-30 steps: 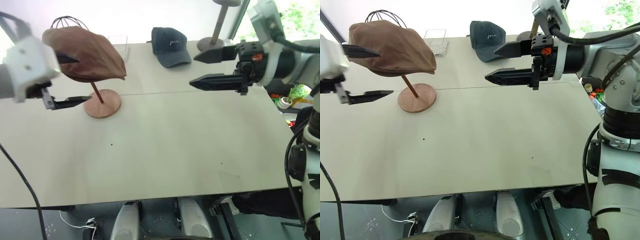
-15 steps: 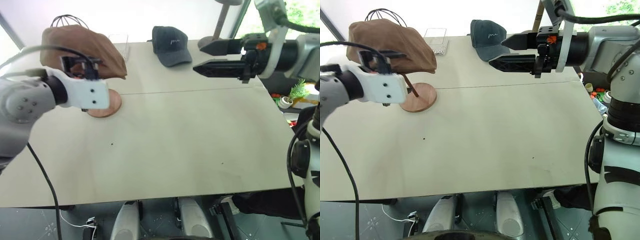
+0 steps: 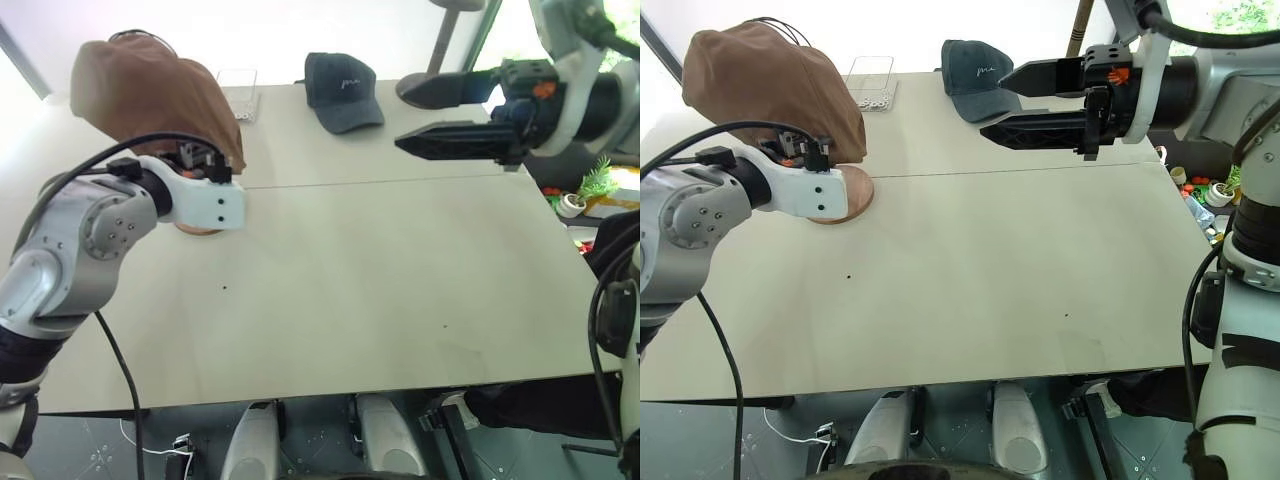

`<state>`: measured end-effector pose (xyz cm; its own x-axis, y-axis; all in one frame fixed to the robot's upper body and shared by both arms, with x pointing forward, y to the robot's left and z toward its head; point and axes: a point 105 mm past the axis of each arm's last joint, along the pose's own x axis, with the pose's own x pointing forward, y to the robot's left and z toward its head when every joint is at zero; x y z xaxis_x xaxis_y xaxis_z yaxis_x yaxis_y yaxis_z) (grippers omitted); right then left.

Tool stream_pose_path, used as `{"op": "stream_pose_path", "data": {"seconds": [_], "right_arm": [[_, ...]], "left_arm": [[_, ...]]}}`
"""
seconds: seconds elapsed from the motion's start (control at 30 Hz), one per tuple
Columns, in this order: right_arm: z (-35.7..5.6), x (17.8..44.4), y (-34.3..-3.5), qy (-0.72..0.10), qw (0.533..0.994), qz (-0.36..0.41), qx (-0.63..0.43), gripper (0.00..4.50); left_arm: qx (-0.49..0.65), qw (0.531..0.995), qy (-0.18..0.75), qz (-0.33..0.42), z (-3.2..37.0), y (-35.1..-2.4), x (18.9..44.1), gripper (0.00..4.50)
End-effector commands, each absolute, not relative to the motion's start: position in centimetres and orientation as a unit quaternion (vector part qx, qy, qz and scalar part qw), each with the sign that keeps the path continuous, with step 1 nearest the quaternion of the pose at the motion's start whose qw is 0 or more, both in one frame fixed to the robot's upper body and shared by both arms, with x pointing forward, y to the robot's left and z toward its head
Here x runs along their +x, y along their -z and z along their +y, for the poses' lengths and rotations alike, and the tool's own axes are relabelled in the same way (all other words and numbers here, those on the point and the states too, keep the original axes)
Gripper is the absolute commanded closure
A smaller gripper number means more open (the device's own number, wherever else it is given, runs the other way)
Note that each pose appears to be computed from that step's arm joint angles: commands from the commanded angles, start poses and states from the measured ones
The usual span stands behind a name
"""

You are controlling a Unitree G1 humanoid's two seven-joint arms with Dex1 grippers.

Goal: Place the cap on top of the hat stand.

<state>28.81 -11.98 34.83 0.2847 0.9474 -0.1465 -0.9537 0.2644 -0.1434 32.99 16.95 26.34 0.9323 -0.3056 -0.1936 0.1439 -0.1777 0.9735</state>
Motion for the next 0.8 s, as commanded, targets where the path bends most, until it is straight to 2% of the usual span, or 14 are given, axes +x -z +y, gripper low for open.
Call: {"op": "stream_pose_path", "data": {"seconds": [0.03,0.2,0.37,0.47,0.63,0.8], "right_arm": [[-12.2,28.1,-36.3,-0.593,0.796,-0.020,-0.120,0.00],[-12.1,28.2,-36.1,-0.593,0.796,-0.020,-0.119,0.00],[-12.1,28.4,-35.8,-0.591,0.798,-0.015,-0.117,0.00],[-12.2,28.6,-35.9,-0.590,0.799,-0.016,-0.117,0.00],[-12.2,28.9,-35.6,-0.590,0.799,-0.014,-0.117,0.00],[-12.3,29.3,-35.5,-0.589,0.800,-0.011,-0.115,0.00]], "left_arm": [[0.754,0.640,0.125,-0.078,17.9,-29.1,33.0,4.48],[0.750,0.644,0.110,-0.099,17.8,-30.0,32.9,4.48],[0.738,0.650,0.068,-0.169,17.4,-32.8,32.5,4.48],[0.738,0.635,0.055,-0.222,16.7,-34.4,32.0,4.48],[0.719,0.629,0.054,-0.290,16.4,-35.8,30.9,4.48],[0.697,0.633,0.063,-0.332,17.8,-36.8,29.8,4.48]]}}
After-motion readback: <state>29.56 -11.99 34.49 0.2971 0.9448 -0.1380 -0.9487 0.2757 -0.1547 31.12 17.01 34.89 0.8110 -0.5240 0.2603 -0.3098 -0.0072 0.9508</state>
